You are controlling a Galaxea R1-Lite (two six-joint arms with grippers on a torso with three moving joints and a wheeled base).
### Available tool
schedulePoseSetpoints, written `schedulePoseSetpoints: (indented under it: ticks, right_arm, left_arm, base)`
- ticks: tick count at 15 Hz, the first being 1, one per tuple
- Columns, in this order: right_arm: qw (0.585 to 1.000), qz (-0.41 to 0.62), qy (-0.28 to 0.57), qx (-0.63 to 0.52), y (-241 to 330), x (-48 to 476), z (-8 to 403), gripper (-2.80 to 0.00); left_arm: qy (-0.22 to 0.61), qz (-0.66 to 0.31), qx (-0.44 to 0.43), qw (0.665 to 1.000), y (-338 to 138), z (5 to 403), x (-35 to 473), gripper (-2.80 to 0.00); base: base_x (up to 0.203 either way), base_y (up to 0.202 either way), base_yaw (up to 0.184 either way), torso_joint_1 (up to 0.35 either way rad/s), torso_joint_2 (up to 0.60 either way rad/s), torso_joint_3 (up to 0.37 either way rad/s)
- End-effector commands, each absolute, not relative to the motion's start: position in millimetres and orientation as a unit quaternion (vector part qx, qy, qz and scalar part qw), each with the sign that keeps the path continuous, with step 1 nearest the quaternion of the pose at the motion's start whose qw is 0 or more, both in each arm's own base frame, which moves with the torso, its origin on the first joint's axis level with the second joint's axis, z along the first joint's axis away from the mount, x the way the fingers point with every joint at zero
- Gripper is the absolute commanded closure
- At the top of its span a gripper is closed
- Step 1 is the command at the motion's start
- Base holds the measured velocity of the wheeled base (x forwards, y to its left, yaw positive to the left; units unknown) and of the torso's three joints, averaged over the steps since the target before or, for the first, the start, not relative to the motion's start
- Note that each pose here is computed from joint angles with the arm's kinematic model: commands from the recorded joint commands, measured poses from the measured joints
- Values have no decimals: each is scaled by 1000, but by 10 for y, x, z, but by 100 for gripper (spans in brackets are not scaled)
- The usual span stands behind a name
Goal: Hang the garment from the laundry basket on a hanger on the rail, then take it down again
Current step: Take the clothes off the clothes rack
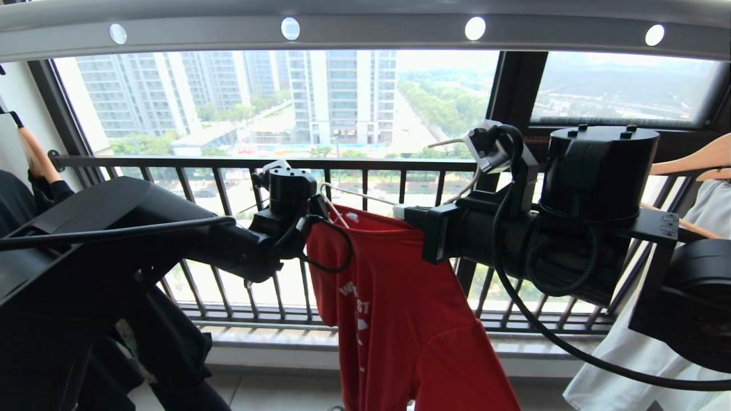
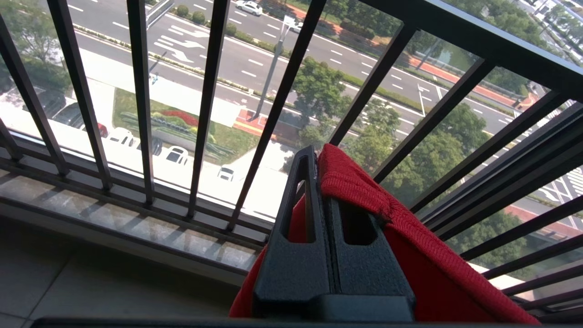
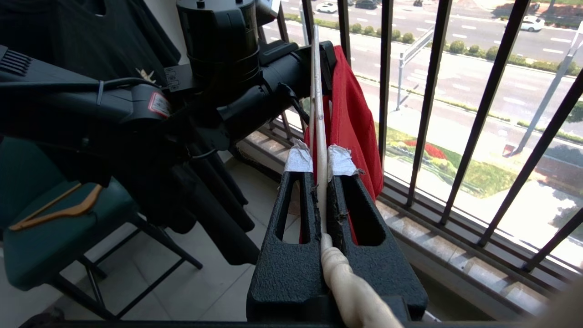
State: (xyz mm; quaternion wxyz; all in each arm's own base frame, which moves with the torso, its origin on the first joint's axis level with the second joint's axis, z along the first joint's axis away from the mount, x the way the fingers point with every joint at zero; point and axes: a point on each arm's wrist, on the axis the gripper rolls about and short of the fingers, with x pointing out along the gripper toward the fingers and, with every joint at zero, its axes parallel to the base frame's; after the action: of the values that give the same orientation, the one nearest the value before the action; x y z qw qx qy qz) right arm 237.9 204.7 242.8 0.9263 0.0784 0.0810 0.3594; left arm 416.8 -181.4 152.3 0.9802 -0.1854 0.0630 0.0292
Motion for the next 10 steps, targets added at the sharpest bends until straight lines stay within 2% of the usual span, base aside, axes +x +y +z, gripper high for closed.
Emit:
schedulePoseSetpoints:
  ticks: [1, 6, 10]
  right_arm:
    - [925, 362, 77, 83, 2043, 2367, 2450, 0]
    - [924, 359, 80, 100, 2074, 2411, 2447, 0]
    - [931, 345, 39, 114, 2133, 2524, 2417, 0]
  left_arm:
    - [72, 25, -181, 980, -1865, 1476, 4115, 0]
    - [103, -57, -148, 982, -2095, 1577, 3632, 0]
    - [118, -98, -97, 983, -2248, 1588, 3339, 0]
  base:
    - [0, 0, 0, 0, 0, 0]
    - [0, 0, 0, 0, 0, 0]
    - [0, 0, 0, 0, 0, 0]
